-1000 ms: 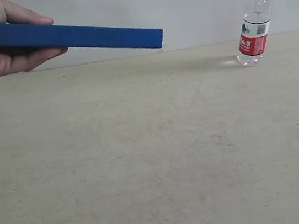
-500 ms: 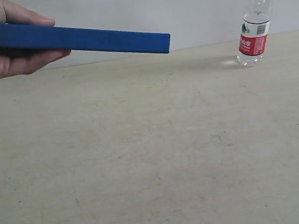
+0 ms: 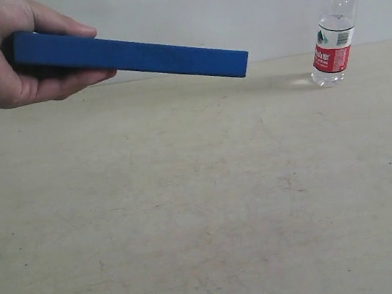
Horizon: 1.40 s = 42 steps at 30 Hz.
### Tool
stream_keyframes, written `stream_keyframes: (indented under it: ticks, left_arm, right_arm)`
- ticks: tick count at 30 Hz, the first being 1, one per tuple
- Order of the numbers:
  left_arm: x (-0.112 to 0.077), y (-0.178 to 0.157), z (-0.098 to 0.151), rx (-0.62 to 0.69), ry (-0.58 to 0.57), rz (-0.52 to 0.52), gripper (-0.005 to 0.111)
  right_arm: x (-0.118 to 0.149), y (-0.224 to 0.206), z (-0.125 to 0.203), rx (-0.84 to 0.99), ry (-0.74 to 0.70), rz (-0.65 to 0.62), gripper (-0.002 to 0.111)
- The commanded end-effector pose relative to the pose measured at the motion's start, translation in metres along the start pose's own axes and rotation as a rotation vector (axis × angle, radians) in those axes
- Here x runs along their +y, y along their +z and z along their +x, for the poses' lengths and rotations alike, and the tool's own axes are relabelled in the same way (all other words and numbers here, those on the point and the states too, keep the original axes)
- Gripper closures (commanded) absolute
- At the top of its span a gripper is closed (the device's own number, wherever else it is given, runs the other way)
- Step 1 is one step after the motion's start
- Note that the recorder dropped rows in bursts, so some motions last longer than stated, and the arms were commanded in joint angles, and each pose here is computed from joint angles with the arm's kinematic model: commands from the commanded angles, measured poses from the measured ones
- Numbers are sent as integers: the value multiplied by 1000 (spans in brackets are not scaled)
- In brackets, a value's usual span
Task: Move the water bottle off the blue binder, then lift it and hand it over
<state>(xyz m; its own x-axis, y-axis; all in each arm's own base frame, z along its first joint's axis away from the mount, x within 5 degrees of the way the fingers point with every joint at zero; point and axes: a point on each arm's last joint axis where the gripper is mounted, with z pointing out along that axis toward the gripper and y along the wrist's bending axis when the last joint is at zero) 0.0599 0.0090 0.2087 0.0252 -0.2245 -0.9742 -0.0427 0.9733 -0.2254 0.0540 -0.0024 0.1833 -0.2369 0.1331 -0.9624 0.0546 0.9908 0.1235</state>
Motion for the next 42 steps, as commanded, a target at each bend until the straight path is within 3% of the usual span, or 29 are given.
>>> stream_keyframes:
  ticks: [1,29,34,35,36,38,39,40,41,42]
  left_arm:
    - [0,0,-1,-2,-8,-3,102]
    - [0,0,-1,-2,-8,-6,102]
    - [-7,0,-2,-2,-9,72,102]
    - [-9,-1,-3,-10,35,100,102]
    - [-12,-1,-6,-39,202,118,102]
    - [-17,-2,-12,-101,611,148,102]
    - [-19,-3,-15,-153,964,138,102]
    - [-19,-3,-17,-187,1185,124,102]
    - [-21,-4,-19,-218,1379,111,102]
    - [-22,-4,-21,-242,1479,105,102]
  right_arm:
    - [0,0,-1,-8,-12,7,107]
    - [0,0,-1,-9,10,-5,107]
    - [0,0,-1,-9,10,-5,107]
    - [0,0,-1,-9,10,-5,107]
    - [0,0,-1,-9,10,-5,107]
    - [0,0,-1,-9,10,-5,107]
    - [0,0,-1,-9,10,-5,107]
    - [0,0,-1,-9,10,-5,107]
    - [0,0,-1,-9,10,-5,107]
    - [0,0,-1,-9,10,-5,107]
